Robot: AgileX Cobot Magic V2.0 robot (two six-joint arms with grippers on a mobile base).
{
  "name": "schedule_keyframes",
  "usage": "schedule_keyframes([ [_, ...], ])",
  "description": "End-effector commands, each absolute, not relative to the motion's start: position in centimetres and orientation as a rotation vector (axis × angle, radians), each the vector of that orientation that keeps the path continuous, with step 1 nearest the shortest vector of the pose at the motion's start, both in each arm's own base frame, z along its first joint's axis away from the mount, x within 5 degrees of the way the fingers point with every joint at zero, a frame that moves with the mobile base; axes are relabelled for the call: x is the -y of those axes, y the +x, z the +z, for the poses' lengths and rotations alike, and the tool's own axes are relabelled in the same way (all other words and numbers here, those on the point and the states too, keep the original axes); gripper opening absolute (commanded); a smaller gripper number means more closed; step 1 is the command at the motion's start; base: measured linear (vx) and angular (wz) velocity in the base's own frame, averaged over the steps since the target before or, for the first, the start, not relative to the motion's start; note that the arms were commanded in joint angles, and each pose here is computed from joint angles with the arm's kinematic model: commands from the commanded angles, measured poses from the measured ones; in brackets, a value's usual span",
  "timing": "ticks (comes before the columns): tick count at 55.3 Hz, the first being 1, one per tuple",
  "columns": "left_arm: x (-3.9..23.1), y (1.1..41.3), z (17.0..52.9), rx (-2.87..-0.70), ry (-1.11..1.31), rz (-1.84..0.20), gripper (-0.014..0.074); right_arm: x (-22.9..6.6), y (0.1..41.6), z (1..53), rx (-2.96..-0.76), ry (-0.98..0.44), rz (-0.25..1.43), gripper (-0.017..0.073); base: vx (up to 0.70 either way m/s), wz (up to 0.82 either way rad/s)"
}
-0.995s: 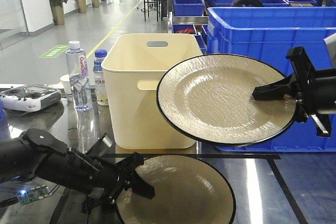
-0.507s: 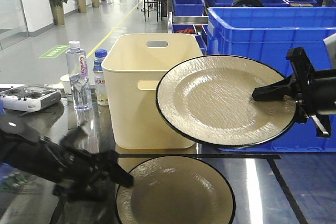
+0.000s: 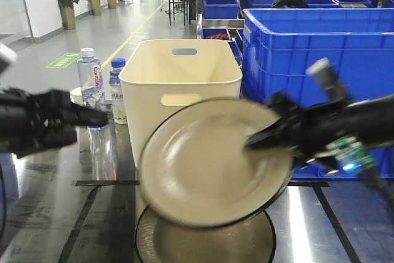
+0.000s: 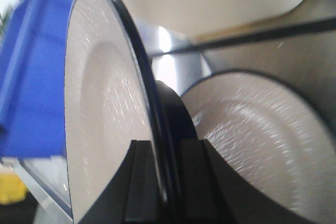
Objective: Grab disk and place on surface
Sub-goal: 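Lower the right gripper's plate onto the first plate and release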
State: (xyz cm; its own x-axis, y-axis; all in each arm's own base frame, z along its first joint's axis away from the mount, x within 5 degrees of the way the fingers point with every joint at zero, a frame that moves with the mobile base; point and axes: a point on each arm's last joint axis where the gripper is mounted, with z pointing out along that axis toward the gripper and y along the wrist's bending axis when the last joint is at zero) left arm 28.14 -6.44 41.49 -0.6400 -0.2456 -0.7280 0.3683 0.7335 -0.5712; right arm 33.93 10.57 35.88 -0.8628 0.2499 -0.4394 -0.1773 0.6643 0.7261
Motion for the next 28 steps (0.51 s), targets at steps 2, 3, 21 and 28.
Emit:
schedule_keyframes([
  [2,6.0,26.2,45.4,-1.868,0.043,-0.896,0.0589,-13.6,34.2,37.5,-2.238,0.055,1.160,-0.0008,0.00,0.00],
  [3,5.9,25.9,45.8,-1.852,0.041,-0.887,0.0589,-14.0,34.2,37.3,-2.243,0.047,1.163,-0.0008,0.00,0.00],
  [21,5.8,25.0,46.6,-1.817,0.046,-0.879,0.0589,-15.6,36.0,33.5,-2.342,0.005,1.058,-0.0008,0.00,0.00],
  [28,5.8,24.9,46.6,-1.818,0.047,-0.879,0.0589,-15.3,36.1,33.3,-2.347,-0.024,0.991,-0.0008,0.00,0.00],
])
